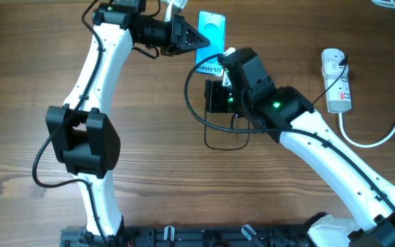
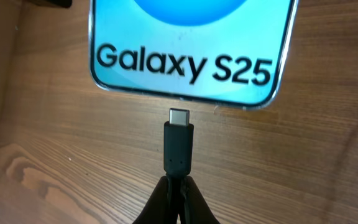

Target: Plug charger to phone and switch on socket

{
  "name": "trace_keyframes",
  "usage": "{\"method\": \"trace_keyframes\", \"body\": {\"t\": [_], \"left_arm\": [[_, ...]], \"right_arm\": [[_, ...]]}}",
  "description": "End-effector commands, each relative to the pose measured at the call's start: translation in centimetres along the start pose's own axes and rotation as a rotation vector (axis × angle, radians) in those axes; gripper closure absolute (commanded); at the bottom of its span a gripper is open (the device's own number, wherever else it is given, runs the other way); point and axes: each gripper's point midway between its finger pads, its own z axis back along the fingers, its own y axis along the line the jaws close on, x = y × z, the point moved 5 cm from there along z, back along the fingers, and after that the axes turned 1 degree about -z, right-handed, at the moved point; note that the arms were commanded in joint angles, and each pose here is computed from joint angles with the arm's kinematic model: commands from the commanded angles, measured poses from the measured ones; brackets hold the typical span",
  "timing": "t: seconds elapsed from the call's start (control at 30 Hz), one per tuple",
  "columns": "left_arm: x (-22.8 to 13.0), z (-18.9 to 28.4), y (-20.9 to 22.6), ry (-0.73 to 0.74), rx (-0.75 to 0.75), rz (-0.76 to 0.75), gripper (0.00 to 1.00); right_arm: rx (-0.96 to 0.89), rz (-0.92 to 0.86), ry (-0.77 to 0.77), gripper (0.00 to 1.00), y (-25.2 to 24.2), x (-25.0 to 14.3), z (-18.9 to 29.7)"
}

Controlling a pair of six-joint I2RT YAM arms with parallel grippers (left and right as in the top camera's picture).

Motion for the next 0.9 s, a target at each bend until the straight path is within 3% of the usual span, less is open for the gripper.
{"method": "trace_keyframes", "body": {"t": [0.0, 0.87], "left_arm": [[-0.1, 0.7, -1.9, -0.006, -0.053, -0.055, 0.96], [-0.1, 0.7, -1.9, -0.007, -0.05, -0.057, 0.96]], "right_arm": [[-0.001, 0.0, -0.046, 0.95, 0.3, 1.3, 0.3], [-0.026, -0.001, -0.039, 0.95, -0.2, 1.3, -1.0]]}}
